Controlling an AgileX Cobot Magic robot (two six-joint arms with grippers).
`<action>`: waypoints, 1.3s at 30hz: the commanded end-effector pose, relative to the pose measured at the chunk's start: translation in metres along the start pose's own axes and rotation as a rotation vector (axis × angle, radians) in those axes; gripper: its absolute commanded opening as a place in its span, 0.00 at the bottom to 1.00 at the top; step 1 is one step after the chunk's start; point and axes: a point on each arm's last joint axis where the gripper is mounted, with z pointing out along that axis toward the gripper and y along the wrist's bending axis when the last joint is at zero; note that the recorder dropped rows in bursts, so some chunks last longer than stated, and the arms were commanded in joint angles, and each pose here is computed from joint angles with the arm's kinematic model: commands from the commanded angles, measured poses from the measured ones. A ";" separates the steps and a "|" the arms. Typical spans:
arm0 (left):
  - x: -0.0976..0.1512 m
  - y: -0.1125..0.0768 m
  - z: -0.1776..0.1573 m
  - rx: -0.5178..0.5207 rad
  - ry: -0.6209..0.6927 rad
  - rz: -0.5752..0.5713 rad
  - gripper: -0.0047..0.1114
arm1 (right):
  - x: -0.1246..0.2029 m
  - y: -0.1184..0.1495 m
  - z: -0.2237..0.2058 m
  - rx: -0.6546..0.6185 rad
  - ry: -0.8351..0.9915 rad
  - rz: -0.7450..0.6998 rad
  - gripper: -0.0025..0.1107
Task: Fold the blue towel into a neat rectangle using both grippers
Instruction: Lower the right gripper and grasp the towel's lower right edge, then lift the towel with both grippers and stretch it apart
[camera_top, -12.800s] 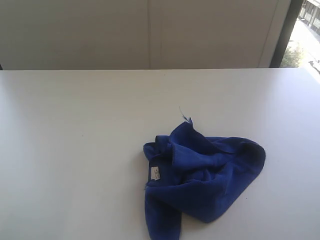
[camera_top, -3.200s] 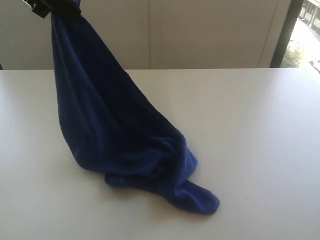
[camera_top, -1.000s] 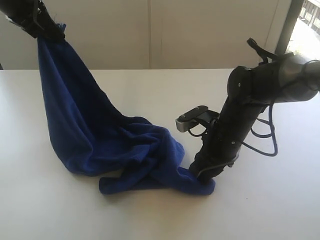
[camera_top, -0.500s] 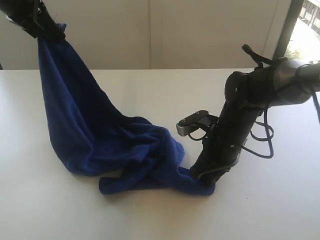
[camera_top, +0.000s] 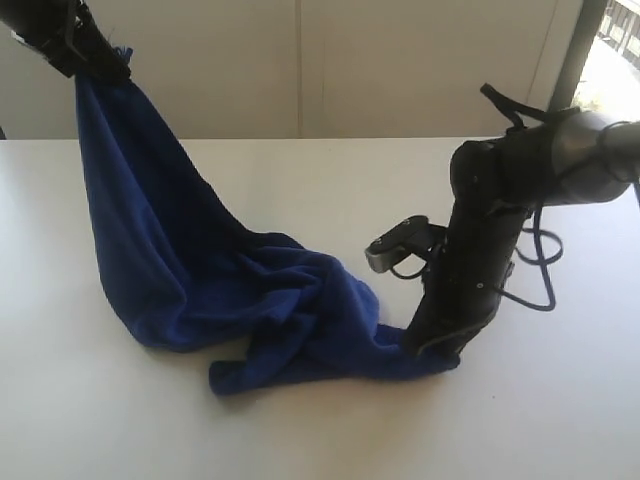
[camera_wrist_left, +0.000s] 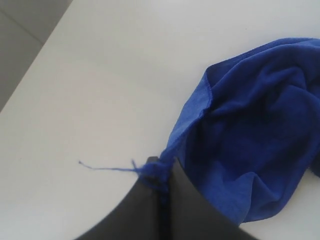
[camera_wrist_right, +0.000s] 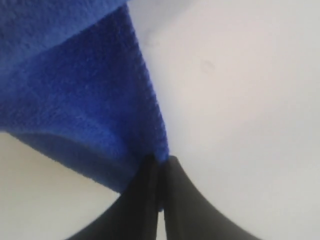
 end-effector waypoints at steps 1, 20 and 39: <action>0.003 -0.009 -0.008 0.065 0.035 0.006 0.04 | 0.007 -0.020 -0.041 0.273 -0.019 0.025 0.02; -0.010 -0.041 -0.088 -0.136 0.029 0.071 0.04 | 0.063 -0.027 -0.207 0.802 -0.257 0.154 0.02; 0.033 -0.134 -0.145 -0.210 0.082 -0.129 0.04 | 0.156 0.015 -0.292 0.818 -0.486 0.235 0.02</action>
